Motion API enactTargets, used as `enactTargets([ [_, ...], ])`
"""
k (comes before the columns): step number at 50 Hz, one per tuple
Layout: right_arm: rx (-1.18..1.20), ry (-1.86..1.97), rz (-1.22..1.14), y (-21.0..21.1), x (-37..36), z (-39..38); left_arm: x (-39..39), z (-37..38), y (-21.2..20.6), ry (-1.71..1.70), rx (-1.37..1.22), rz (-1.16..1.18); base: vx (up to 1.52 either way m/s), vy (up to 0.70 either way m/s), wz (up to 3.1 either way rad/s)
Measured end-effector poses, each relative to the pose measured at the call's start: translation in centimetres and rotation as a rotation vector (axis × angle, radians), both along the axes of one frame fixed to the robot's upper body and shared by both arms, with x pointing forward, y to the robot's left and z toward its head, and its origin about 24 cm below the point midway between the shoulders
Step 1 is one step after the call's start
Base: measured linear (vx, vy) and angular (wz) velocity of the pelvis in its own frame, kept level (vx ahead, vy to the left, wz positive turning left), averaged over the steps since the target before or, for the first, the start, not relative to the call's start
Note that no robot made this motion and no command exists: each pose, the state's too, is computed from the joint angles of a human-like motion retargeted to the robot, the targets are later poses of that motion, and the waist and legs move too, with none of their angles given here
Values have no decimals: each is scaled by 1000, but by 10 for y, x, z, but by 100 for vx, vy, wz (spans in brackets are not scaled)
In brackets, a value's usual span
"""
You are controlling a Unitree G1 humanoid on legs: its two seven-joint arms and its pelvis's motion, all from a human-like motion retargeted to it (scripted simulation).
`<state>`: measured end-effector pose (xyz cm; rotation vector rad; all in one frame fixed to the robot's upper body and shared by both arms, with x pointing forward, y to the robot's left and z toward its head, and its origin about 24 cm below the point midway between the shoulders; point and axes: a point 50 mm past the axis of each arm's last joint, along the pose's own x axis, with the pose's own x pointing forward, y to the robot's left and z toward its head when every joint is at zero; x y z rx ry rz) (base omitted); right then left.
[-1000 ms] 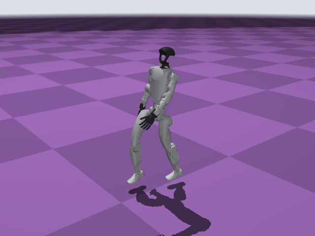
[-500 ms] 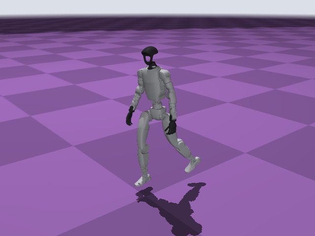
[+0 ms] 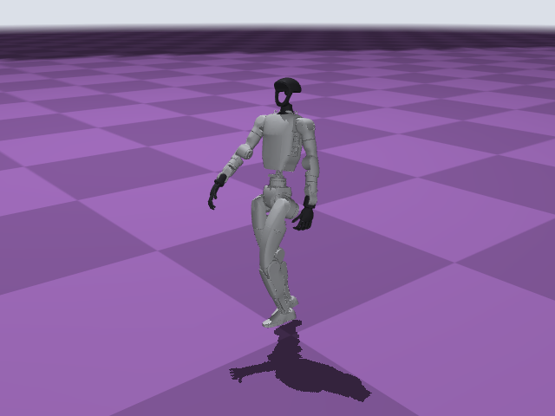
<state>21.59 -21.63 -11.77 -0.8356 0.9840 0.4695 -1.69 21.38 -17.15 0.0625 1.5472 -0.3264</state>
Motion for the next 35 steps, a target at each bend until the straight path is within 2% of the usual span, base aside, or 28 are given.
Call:
enactTargets([
  [7, 105, -26, -3, 9, 2, 2, -19, 3, 20, 73, 86, 75, 40, -1, -103],
  [15, 68, 33, -15, -4, -16, -4, -5, 4, 31, 53, 169, 214, 36, 5, -59],
  [25, 5, 113, -185, -29, -44, -15, 50, 4, 28, -134, 151, 257, 40, 10, -48],
  [35, 126, 90, -367, -15, -58, -24, 99, 16, 37, -321, 114, 212, 54, 10, 10],
])
